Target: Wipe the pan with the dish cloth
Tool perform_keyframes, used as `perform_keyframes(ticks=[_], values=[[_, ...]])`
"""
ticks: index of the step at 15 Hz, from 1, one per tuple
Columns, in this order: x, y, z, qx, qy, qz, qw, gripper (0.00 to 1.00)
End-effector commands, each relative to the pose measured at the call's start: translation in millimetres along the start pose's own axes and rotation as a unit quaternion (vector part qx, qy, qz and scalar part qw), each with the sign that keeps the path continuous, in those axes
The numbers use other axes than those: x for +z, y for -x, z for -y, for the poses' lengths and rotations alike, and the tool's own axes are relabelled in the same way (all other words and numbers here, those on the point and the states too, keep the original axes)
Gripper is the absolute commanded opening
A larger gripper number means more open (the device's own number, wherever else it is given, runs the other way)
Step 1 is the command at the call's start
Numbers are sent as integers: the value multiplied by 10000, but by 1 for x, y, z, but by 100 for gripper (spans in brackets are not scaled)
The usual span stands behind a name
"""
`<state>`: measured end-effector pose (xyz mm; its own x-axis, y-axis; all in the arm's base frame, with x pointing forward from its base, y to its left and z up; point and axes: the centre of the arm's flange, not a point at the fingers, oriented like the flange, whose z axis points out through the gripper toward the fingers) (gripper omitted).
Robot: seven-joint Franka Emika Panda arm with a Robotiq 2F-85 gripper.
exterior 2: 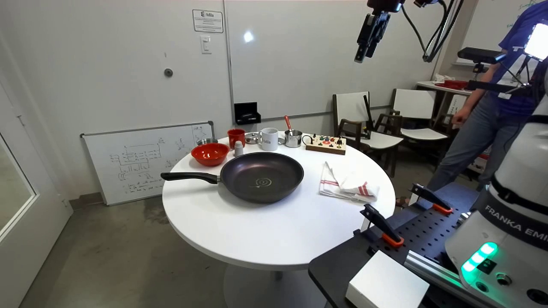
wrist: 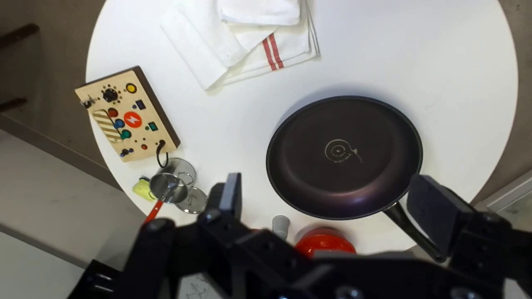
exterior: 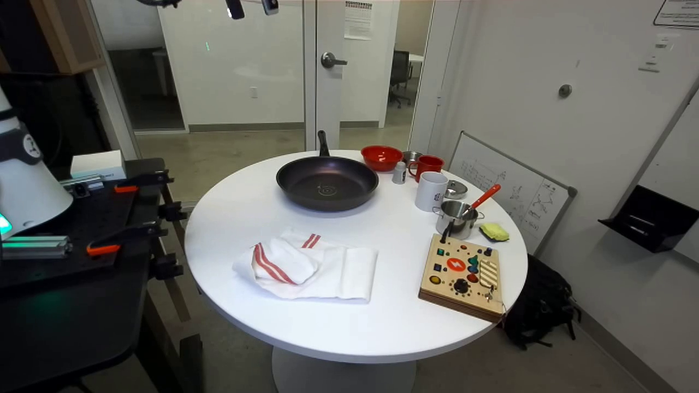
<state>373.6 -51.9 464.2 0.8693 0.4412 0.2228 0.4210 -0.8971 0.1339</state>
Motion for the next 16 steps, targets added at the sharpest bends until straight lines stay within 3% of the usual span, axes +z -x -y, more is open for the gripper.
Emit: perform_keyframes(ticks=[1,6,11,12,16], values=[[37,15,-4,-971,-190,-124,9950,100],[77,47,0,-2275,-367,-174,9729,100],[108,56,-4,-3578,-518,-83,9323,100],[122,47,-1,-3353,-47,247,9418,100],[153,34,1,-3100,815,680,9448,100]])
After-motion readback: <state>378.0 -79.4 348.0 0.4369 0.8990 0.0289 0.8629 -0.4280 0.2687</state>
